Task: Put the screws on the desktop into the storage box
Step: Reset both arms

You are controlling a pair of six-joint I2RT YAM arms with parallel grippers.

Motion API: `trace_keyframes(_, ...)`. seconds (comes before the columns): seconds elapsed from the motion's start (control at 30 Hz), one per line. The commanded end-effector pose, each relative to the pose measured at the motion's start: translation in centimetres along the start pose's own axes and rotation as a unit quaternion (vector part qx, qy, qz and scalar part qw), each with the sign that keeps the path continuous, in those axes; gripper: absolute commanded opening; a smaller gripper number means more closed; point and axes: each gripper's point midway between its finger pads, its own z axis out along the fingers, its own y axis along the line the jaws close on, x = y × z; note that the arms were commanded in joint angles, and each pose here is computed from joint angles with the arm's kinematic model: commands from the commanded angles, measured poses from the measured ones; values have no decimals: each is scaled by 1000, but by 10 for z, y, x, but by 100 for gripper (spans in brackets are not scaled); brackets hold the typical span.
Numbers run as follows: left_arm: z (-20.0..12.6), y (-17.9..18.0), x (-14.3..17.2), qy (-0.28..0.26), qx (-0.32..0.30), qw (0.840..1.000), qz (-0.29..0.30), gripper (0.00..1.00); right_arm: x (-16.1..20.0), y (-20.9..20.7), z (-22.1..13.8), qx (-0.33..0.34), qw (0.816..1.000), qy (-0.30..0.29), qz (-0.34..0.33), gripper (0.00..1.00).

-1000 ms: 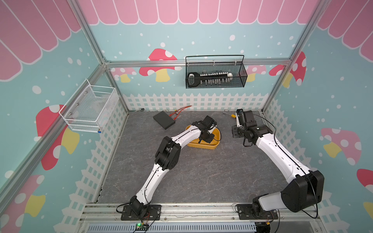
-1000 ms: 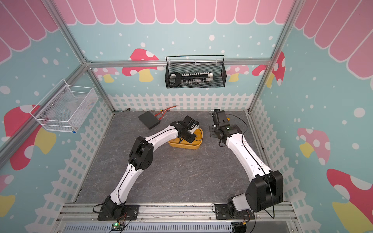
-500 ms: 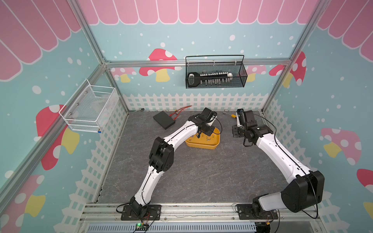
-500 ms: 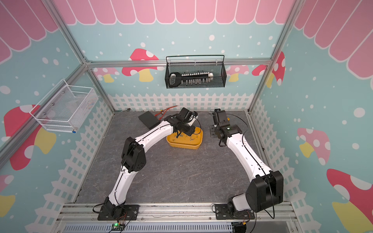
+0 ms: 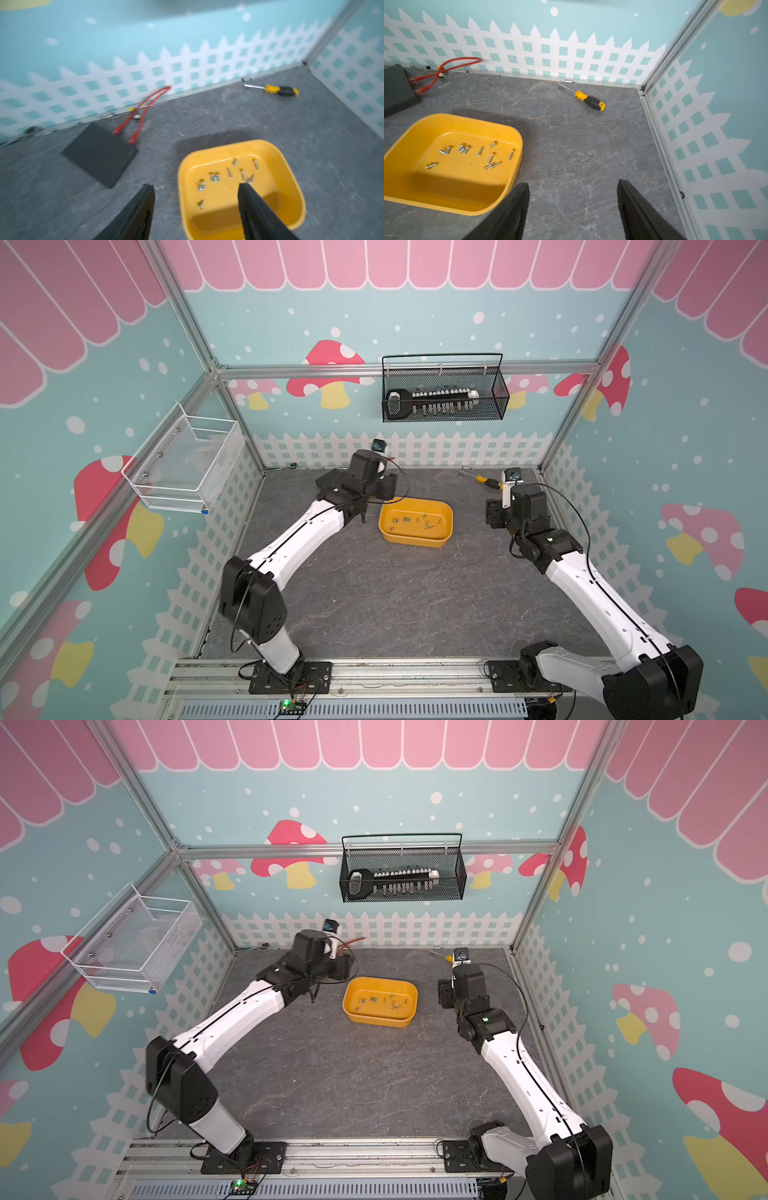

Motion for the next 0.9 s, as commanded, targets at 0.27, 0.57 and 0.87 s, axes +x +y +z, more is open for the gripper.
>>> trace_keyframes(0.27,-34,146,46,-163,-147,964,-149,81,7,-19,3,68,981,-180,-21,95)
trace_keyframes(0.57,-52,181,95,-210,-231,937,-153,83,42,-40,8,102,972,-211,-1,99)
trace_keyframes(0.87,-83,188,123,-261,-254,918,-154,83,58,-67,-15,133,956,-259,26,99)
